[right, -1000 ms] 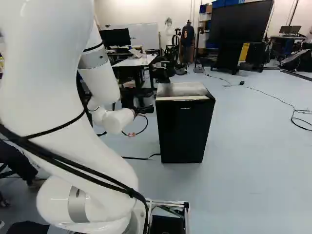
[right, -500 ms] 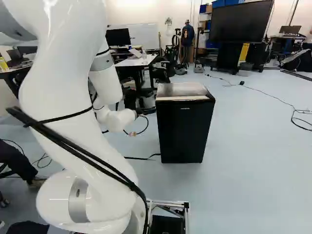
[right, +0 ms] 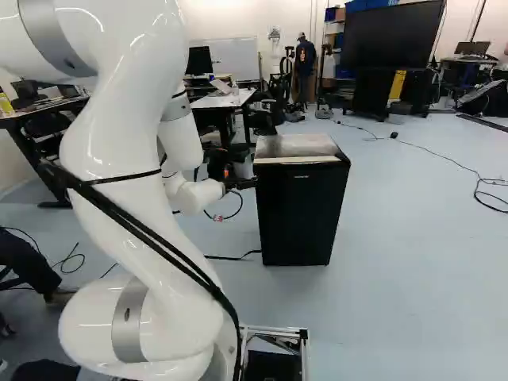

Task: Open the fridge door

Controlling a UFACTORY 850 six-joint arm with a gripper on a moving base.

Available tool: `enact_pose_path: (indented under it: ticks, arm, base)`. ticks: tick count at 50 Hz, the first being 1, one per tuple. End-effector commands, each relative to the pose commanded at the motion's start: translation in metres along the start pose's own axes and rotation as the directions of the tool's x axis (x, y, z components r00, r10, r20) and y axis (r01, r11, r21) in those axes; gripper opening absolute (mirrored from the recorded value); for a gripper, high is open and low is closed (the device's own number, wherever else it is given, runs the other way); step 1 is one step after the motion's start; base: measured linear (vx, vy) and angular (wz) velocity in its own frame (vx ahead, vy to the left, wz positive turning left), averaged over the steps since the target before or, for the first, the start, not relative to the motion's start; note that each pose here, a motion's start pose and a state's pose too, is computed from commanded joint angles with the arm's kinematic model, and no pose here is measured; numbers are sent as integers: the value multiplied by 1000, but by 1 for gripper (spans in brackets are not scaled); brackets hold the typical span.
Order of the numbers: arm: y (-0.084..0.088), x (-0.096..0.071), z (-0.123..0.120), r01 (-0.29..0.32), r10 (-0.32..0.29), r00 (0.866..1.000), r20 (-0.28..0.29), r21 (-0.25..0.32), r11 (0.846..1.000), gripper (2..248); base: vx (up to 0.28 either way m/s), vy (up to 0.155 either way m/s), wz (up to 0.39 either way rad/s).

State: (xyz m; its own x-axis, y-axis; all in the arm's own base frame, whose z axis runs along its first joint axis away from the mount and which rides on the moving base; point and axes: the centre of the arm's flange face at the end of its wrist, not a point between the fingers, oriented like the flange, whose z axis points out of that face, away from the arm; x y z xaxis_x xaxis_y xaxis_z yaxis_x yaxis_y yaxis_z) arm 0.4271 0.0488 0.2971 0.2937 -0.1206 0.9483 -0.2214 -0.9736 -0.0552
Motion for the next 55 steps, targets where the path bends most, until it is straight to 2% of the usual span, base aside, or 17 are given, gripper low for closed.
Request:
enact_pose_path:
  ticks: [33, 55]
  arm:
    - [-8, -29, 31, -40, 40, 999, -1, -148, 988, 247]
    - [-17, -31, 34, -77, 70, 997, -38, -227, 971, 247]
  base:
    - [0, 0, 0]
    - [0, 0, 0]
